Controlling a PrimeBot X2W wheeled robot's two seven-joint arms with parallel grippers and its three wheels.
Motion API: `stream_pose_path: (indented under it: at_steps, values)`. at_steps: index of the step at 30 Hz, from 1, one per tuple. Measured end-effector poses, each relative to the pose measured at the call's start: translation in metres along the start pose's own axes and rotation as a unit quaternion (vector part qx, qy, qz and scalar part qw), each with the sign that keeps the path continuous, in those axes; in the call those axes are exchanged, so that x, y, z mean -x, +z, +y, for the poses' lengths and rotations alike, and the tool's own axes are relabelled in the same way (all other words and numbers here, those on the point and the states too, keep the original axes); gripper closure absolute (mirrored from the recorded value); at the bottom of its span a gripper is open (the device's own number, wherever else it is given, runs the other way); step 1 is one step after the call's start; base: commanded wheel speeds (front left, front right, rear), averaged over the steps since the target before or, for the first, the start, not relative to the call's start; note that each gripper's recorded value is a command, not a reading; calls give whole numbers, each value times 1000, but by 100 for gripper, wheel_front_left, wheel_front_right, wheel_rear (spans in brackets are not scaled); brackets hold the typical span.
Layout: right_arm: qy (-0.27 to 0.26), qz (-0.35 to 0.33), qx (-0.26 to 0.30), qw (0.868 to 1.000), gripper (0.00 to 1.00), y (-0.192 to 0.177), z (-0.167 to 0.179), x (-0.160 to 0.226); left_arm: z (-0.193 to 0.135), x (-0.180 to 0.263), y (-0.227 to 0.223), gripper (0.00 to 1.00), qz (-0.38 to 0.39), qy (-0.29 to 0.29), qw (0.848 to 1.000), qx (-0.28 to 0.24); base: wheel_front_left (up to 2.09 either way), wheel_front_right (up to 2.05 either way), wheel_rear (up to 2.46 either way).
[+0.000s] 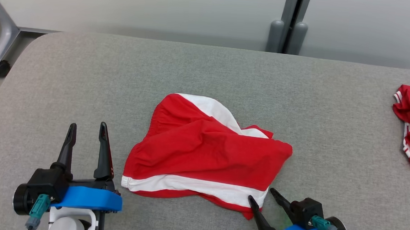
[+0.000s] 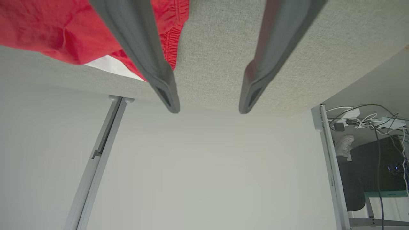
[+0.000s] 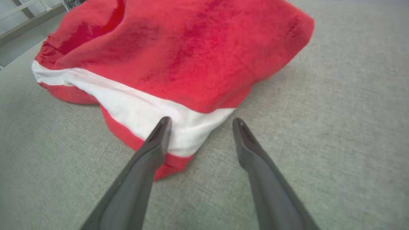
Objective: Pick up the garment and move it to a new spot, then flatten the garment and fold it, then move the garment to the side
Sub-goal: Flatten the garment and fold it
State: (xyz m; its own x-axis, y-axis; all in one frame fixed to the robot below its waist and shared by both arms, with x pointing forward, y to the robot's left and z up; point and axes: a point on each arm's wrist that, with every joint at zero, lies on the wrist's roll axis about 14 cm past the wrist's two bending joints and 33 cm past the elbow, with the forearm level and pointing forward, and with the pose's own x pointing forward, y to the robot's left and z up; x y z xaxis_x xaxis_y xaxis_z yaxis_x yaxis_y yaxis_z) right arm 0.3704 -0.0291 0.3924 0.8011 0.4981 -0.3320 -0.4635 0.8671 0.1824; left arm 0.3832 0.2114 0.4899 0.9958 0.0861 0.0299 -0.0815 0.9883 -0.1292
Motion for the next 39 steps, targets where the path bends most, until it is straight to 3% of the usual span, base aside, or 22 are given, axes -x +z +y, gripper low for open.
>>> stream_pose_path:
  at_steps: [2,3,4,5,10,18,26,27,28,33,39]
  values:
    - [7,16,-1,1000,0,-9,3,-4,2,1,-1,0,1,3,1000,-1,0,0,0]
    - [8,20,-2,1000,51,-12,3,-5,3,1,-1,0,2,5,1000,-2,0,0,0]
    - [9,21,-3,1000,78,-13,3,-7,4,2,-1,0,2,6,1000,-3,0,0,0]
    - [8,20,-3,1000,100,-13,2,-8,5,2,-1,0,2,7,1000,-3,0,0,0]
    - [-21,-3,-6,1000,100,-1,-19,-10,2,0,-3,0,4,4,1000,-1,0,0,0]
    - [-85,-59,66,992,100,34,-64,15,-18,-6,-4,0,5,-24,1000,8,0,0,0]
    - [-116,-19,84,989,100,17,-65,63,-36,-9,-10,0,12,-46,999,22,0,0,0]
    - [-117,-10,77,990,62,13,-61,68,-37,-10,-11,0,13,-47,999,22,0,0,0]
    - [-116,1,67,991,0,8,-58,72,-38,-10,-12,0,14,-47,999,22,0,0,0]
    - [-125,-7,49,991,0,17,-59,84,-41,-13,-16,0,20,-51,998,23,0,0,0]
    - [-148,-68,64,985,0,62,-78,93,-42,-15,-17,0,21,-52,998,23,0,0,0]
